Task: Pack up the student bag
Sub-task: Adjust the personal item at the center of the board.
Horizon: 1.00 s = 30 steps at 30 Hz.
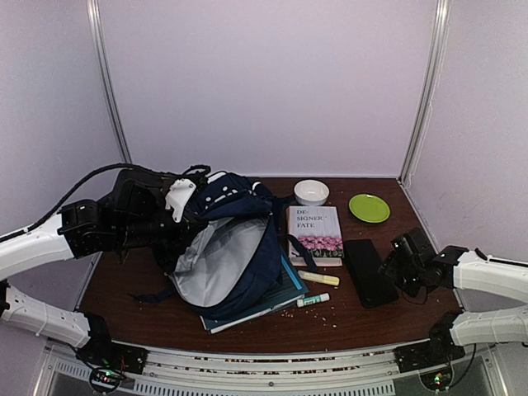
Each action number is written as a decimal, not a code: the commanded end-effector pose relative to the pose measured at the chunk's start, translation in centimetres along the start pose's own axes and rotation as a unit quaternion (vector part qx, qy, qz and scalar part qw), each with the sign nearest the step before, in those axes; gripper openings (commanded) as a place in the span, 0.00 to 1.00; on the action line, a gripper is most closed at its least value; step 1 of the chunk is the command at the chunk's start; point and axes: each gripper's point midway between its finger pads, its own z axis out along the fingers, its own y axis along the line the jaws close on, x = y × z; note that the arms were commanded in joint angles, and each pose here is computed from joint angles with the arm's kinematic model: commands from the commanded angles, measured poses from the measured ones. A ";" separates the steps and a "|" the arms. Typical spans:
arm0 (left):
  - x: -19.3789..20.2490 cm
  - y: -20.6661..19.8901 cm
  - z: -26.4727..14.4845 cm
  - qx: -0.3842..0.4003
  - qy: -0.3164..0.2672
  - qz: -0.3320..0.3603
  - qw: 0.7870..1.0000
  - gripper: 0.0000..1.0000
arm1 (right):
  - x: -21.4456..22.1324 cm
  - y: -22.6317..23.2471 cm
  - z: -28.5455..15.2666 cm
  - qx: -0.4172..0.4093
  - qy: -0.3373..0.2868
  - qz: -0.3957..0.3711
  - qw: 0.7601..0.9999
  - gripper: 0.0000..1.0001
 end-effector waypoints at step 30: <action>-11.3 9.6 -9.6 -0.205 -0.133 0.030 0.969 0.00 | 3.7 20.3 -7.7 -0.290 0.065 -0.049 0.954 0.72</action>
